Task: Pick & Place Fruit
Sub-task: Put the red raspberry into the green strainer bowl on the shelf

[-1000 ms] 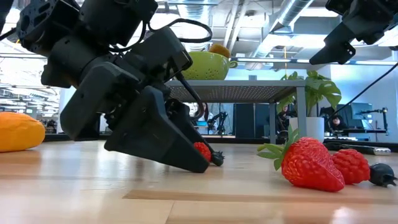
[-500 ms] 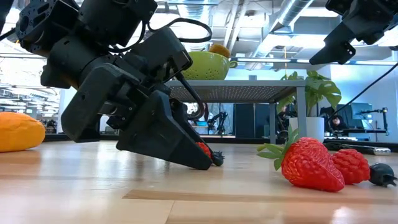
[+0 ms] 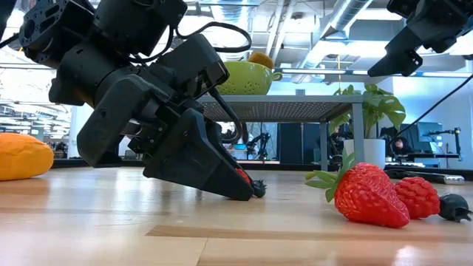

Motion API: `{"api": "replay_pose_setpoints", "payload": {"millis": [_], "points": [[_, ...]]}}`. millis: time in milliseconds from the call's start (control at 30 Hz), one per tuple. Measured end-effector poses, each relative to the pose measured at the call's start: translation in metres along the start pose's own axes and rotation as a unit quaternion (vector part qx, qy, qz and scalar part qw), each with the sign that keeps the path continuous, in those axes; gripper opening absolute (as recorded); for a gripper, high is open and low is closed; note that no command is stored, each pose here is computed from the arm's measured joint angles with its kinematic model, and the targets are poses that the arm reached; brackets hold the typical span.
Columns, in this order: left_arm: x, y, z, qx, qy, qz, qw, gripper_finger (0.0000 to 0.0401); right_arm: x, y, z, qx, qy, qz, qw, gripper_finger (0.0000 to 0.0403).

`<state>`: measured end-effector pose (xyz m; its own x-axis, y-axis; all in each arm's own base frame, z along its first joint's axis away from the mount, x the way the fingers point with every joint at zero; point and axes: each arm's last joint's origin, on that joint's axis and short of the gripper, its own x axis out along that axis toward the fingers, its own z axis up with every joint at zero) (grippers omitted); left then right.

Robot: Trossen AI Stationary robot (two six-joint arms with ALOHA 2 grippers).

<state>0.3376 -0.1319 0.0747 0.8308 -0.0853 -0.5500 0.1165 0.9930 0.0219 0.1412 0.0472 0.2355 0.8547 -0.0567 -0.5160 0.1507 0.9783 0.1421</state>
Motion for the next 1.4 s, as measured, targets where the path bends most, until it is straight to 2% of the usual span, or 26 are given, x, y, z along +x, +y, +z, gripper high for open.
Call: {"api": "replay_pose_setpoints", "payload": {"millis": [367,667,867,1000,1167,1400], "points": [[-0.008,0.001,0.008,-0.002,-0.001,-0.008,1.0,0.012,0.0,0.0,0.0,0.0,0.0,0.0,1.0,0.0301],[-0.042,0.009,0.061,-0.012,-0.1,-0.013,0.995,0.0119,0.0,0.0,0.0,0.0,0.0,0.0,1.0,0.0302],[-0.078,0.033,0.103,-0.002,-0.182,0.011,0.983,0.0123,0.0,0.0,0.0,0.0,0.0,0.0,1.0,0.0302],[-0.105,0.059,0.128,0.011,-0.235,0.05,0.971,0.0126,0.0,0.0,0.0,0.0,0.0,0.0,1.0,0.0302],[-0.137,0.1,0.147,0.023,-0.275,0.145,0.95,0.0118,0.0,0.0,0.0,0.0,0.0,0.0,1.0,0.0302],[-0.165,0.163,0.149,-0.009,-0.271,0.281,0.921,0.0127,0.0,0.0,0.0,0.0,0.0,0.0,1.0,0.0302]]}}
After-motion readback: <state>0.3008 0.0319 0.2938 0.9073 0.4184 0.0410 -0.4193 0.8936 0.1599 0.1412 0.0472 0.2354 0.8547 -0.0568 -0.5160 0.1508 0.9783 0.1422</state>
